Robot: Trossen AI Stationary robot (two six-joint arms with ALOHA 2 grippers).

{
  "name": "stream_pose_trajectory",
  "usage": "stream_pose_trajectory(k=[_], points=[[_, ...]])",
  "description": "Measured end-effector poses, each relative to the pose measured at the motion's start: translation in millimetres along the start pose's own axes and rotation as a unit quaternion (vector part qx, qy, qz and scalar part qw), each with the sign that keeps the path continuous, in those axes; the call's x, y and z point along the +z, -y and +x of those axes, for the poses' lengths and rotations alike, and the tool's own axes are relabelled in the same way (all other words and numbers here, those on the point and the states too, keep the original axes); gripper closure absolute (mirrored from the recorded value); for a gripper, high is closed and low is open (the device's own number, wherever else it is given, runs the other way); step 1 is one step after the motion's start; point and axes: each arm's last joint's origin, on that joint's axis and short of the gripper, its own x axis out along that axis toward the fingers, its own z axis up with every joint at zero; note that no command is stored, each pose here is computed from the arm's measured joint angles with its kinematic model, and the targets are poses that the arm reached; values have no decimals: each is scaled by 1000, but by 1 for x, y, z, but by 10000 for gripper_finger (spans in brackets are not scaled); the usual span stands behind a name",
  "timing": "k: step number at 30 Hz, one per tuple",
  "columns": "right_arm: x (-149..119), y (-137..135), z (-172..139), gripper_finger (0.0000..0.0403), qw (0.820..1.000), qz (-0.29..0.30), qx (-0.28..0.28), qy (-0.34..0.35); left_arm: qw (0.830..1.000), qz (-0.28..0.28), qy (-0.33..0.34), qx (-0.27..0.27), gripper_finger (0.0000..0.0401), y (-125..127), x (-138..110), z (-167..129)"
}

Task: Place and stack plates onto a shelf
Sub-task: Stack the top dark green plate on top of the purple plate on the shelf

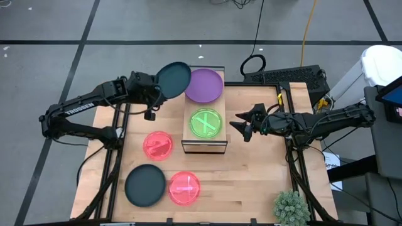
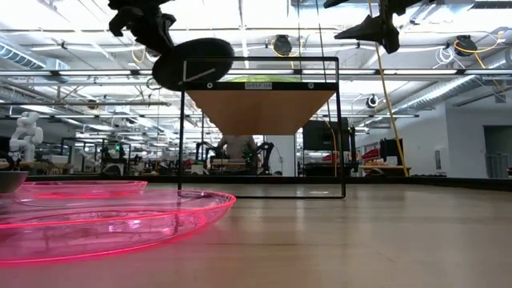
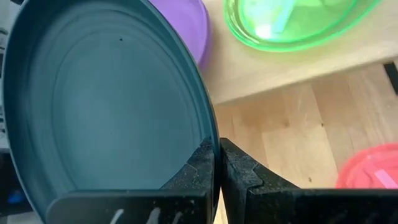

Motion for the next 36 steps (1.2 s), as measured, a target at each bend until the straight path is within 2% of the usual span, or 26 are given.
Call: stream_pose_trajectory(k=[6, 13, 22, 27, 36], points=[[0, 0, 0, 126, 1000, 5, -2, -2, 999, 24, 31, 23, 391, -16, 18, -12], [0, 1, 0, 126, 1000, 6, -4, -1, 996, 62, 44, 47, 391, -45, 46, -11], [0, 0, 0, 126, 1000, 9, -4, -1, 991, 121, 33, 37, 391, -66, 69, 21], [0, 1, 0, 126, 1000, 9, -4, -1, 991, 124, 40, 8, 391, -70, 76, 43], [0, 1, 0, 126, 1000, 9, -4, -1, 992, 124, 14, -35, 391, -66, 73, 72]])
